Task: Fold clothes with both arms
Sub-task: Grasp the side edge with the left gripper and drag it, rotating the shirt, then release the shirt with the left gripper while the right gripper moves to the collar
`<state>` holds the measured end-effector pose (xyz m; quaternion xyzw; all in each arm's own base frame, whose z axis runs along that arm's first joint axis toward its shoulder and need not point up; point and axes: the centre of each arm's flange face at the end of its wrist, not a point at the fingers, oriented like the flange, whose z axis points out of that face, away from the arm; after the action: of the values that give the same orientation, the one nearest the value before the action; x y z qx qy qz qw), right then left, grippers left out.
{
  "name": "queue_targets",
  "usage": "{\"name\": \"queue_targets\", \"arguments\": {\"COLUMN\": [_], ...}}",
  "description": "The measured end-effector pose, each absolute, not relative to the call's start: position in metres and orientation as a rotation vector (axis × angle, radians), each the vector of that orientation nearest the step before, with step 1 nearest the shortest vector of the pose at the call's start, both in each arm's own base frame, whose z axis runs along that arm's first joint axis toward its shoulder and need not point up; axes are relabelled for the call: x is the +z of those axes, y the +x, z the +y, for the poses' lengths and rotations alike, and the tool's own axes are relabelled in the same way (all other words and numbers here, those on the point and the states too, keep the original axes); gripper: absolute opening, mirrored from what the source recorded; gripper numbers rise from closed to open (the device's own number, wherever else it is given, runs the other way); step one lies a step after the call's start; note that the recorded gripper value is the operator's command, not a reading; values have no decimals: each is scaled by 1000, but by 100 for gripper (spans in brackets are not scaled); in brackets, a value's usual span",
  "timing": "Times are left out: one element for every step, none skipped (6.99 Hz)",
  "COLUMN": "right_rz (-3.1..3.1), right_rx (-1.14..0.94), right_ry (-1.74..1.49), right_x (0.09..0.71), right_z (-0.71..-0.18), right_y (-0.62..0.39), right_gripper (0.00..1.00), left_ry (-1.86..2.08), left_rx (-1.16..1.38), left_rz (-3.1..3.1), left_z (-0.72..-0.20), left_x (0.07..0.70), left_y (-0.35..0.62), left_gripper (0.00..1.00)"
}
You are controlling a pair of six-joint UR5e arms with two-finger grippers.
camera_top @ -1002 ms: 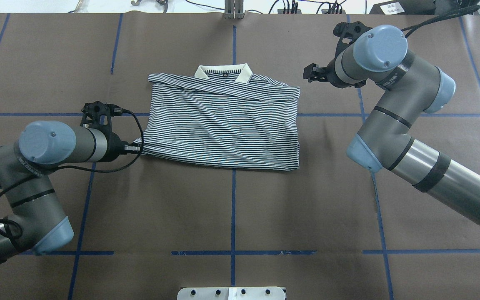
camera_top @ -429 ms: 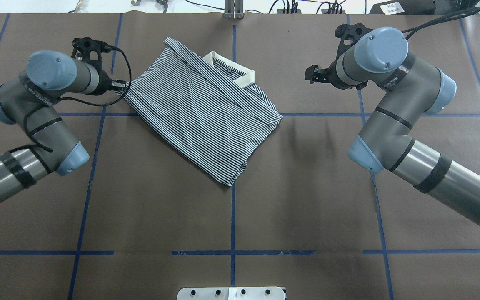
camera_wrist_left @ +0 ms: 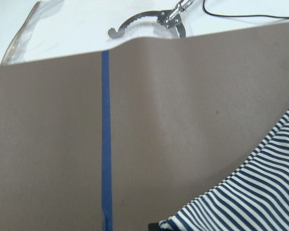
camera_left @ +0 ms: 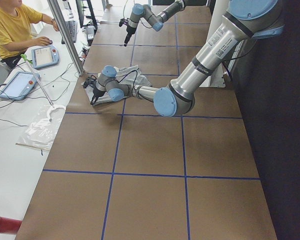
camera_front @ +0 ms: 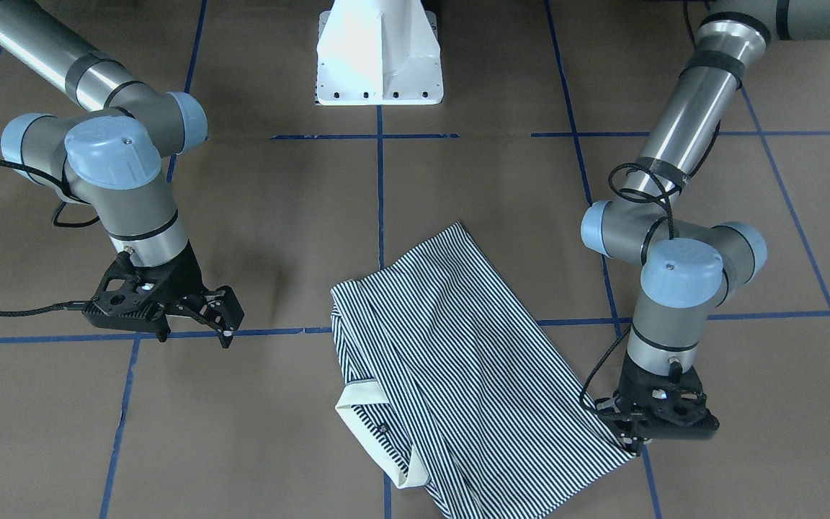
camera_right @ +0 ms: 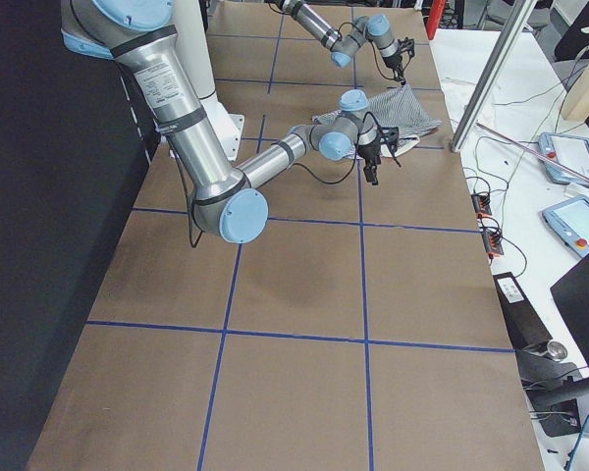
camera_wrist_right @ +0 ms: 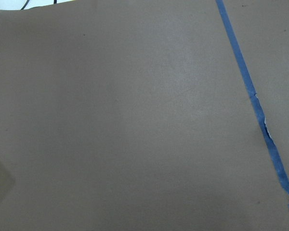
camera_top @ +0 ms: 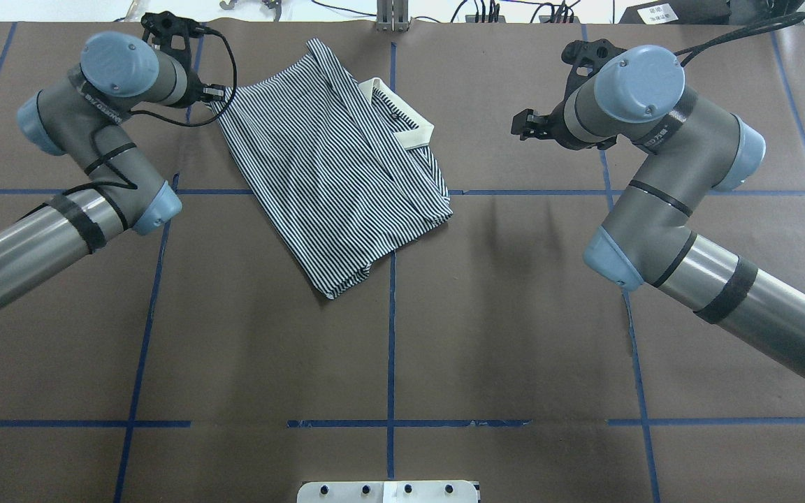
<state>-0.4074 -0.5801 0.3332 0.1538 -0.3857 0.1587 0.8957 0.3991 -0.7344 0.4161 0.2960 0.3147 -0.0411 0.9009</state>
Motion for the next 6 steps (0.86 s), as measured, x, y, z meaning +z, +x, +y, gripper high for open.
{"name": "queue_targets", "arguments": {"right_rz": [-807, -825, -844, -859, -875, -892], "right_rx": [328, 335, 373, 448, 515, 555], "right_ry": [313, 307, 305, 296, 280, 279], "right_x": [330, 317, 297, 269, 245, 234], "right_z": [-575, -568, -567, -579, -596, -610], "right_y": [-416, -434, -455, -485, -518, -543], "right_gripper": [100, 97, 81, 67, 64, 64], "left_ry": [633, 659, 676, 682, 692, 697], "left_rx": [-44, 5, 47, 72, 81, 83], "left_rz": [635, 625, 626, 645, 661, 670], "left_z": [-735, -735, -736, -731, -721, -714], "left_x": [426, 429, 428, 428, 429, 431], "left_y": [391, 382, 371, 362, 354, 350], "left_gripper": [100, 100, 100, 100, 100, 100]}}
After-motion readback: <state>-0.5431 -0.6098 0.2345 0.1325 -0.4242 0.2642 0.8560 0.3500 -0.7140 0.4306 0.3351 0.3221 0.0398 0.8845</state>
